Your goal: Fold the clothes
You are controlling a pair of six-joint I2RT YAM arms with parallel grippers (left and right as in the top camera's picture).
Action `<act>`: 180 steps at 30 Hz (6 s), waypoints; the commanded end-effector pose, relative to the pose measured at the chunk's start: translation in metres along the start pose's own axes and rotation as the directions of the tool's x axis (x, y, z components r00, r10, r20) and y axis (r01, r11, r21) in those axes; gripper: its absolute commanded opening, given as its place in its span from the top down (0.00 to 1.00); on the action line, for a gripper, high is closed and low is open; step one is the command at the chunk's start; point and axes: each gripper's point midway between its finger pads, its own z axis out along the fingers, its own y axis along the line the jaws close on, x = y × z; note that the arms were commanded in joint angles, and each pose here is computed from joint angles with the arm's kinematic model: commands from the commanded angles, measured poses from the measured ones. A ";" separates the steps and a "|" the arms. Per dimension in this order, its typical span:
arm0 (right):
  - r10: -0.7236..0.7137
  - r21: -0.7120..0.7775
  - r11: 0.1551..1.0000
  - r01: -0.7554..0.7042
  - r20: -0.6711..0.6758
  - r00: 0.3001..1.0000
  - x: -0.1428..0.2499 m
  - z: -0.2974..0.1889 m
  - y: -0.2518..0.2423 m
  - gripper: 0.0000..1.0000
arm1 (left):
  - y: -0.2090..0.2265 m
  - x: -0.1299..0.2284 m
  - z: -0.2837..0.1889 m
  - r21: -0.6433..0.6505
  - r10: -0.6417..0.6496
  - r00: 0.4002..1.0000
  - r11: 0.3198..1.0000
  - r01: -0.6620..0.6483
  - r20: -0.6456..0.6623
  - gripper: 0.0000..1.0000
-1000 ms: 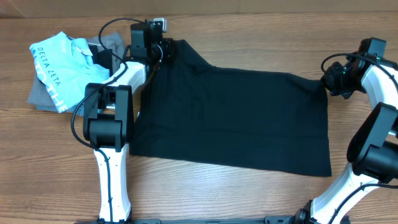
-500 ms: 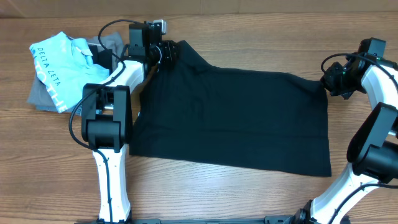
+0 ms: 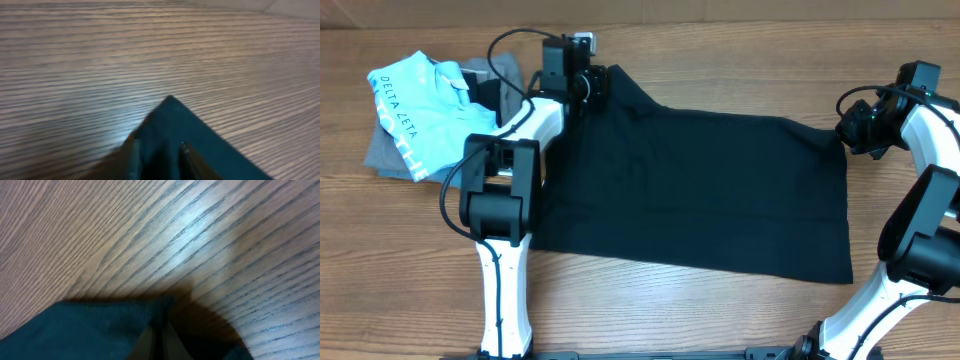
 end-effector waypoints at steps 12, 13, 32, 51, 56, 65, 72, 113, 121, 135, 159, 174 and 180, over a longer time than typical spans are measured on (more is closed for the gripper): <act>-0.013 -0.016 1.000 0.014 0.033 0.999 -0.008 -0.013 0.009 0.96 | -0.033 -0.068 -0.045 0.156 0.021 0.991 0.987 -0.042 0.130 0.96; -0.015 -0.020 1.000 0.016 0.041 0.999 -0.010 -0.013 0.010 0.96 | -0.035 -0.072 -0.052 0.150 0.026 0.992 0.988 -0.045 0.123 0.96; -0.013 -0.025 1.000 0.015 0.051 0.999 -0.012 -0.013 0.011 0.96 | -0.115 0.022 -0.073 0.289 -0.019 0.953 0.951 0.111 -0.303 0.53; -0.012 -0.027 1.000 0.014 0.046 0.999 -0.011 -0.013 0.011 0.96 | -0.096 0.053 -0.047 0.078 0.389 0.867 0.920 -0.385 -0.312 0.41; -0.011 -0.025 1.000 0.012 0.040 0.999 -0.009 -0.013 0.010 0.96 | -0.081 0.059 -0.041 0.032 0.433 0.835 0.892 -0.450 -0.339 0.46; -0.011 -0.024 1.000 0.012 0.039 0.999 -0.009 -0.013 0.010 0.96 | -0.077 0.061 -0.029 0.040 0.486 0.813 0.864 -0.501 -0.322 0.48; -0.010 -0.024 1.000 0.011 0.040 0.999 -0.009 -0.013 0.010 0.96 | -0.077 0.066 -0.029 0.051 0.483 0.811 0.867 -0.495 -0.330 0.52; 0.000 -0.053 0.999 0.005 0.101 0.995 -0.028 -0.018 0.006 0.96 | -0.140 0.069 -0.156 0.073 0.306 0.796 0.946 -0.315 -0.522 0.83; 0.000 -0.072 0.997 0.006 0.092 0.996 -0.026 -0.018 0.009 0.96 | -0.081 0.011 -0.141 -0.096 0.234 0.901 0.953 -0.286 -0.365 0.46; 0.001 -0.073 0.997 0.004 0.078 0.997 -0.023 -0.017 0.010 0.96 | -0.033 0.015 -0.054 0.231 0.134 0.971 0.969 -0.087 -0.200 0.44; 0.003 -0.066 0.998 0.001 0.060 0.998 -0.018 -0.017 0.008 0.96 | -0.040 0.021 -0.030 0.298 0.109 0.979 0.953 -0.053 -0.174 0.96; 0.002 -0.065 0.998 0.001 0.055 0.998 -0.017 -0.016 0.008 0.96 | -0.015 0.000 -0.038 0.138 0.106 0.983 0.987 -0.086 -0.147 0.41; 0.005 -0.061 0.998 -0.002 0.044 0.999 -0.014 -0.016 0.007 0.96 | -0.008 0.010 -0.019 0.134 0.119 0.984 0.986 -0.101 -0.130 0.41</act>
